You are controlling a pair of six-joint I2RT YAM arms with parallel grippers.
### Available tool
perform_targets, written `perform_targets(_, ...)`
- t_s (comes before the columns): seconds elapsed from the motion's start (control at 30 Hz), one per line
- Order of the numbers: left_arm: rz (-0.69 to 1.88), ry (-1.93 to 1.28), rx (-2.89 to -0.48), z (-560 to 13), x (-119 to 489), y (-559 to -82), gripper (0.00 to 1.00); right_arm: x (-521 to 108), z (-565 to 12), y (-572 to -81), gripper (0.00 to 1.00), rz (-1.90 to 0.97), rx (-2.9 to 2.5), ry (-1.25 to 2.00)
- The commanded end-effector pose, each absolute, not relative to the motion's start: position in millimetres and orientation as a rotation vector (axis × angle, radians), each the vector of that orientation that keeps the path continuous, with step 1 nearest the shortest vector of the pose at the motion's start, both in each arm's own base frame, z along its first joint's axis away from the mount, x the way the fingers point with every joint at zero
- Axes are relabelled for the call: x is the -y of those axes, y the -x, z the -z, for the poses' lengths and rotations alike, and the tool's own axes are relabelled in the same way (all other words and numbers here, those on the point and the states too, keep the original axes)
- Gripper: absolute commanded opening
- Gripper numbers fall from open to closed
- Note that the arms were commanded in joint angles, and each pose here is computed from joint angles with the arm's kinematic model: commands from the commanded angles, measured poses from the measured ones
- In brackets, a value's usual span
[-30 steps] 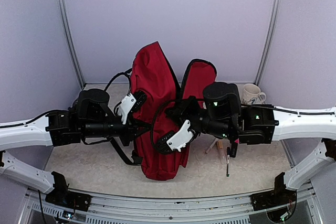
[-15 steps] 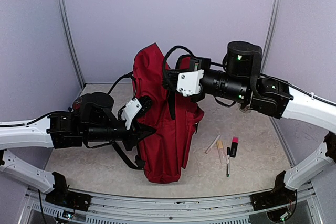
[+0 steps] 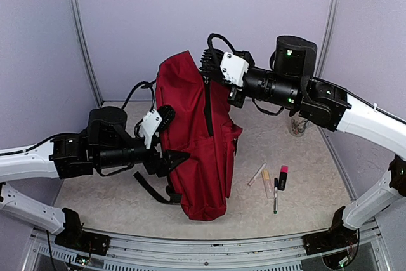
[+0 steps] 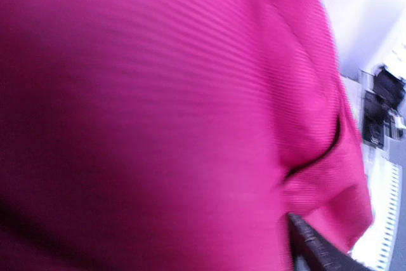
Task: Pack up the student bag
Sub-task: Unzip the largest pocket of the student bag, then hold the student bag at the center of the board.
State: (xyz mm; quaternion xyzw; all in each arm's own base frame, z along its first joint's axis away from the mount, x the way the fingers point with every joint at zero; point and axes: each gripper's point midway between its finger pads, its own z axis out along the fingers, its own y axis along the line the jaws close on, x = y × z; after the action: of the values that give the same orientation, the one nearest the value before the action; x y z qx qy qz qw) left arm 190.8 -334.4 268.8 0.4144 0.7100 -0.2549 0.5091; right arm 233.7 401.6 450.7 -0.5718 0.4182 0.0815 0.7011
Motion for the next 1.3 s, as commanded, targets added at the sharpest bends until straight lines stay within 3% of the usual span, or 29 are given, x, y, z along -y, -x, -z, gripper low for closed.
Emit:
perform_targets(0.0, 0.589, -0.794, -1.621, -321.4, 308.6, -212.9, 0.89, -391.1, -507.4, -238.3, 0.0, -0.258, -0.897, 1.047)
perform_targets(0.13, 0.642, -0.701, -1.491, -378.8, 284.4, -203.4, 0.99, -394.6, -512.6, -242.0, 0.0, -0.303, -0.934, 0.979)
perform_targets(0.37, 0.587, -0.58, -1.435, -432.2, 245.7, -212.9, 0.99, -406.8, -515.4, -247.5, 0.0, -0.251, -0.964, 0.933)
perform_targets(0.5, 0.797, -0.636, -1.525, -453.9, 279.9, -196.8, 0.98, -410.2, -518.6, -255.4, 0.0, -0.244, -1.007, 0.895)
perform_targets(0.7, 0.659, -0.59, -1.646, -422.1, 329.9, -186.9, 0.94, -414.1, -519.4, -264.9, 0.0, -0.227, -1.047, 0.856)
perform_targets(0.83, 0.522, -0.479, -1.711, -403.8, 330.9, -209.2, 0.9, -416.3, -523.1, -261.8, 0.0, -0.271, -1.058, 0.843)
perform_targets(1.03, 0.468, -0.442, -1.778, -371.5, 334.1, -253.3, 0.92, -422.6, -522.5, -252.8, 0.0, -0.296, -1.048, 0.857)
perform_targets(1.1, 0.534, -0.437, -1.778, -367.4, 337.7, -260.7, 0.87, -424.6, -522.6, -249.1, 0.0, -0.296, -1.043, 0.863)
perform_targets(1.17, 0.55, -0.441, -1.763, -365.7, 339.2, -263.1, 0.75, -425.2, -523.2, -246.2, 0.0, -0.29, -1.036, 0.869)
perform_targets(1.27, 0.559, -0.489, -1.757, -360.0, 345.5, -260.4, 0.44, -422.9, -524.6, -245.3, 0.0, -0.287, -1.035, 0.866)
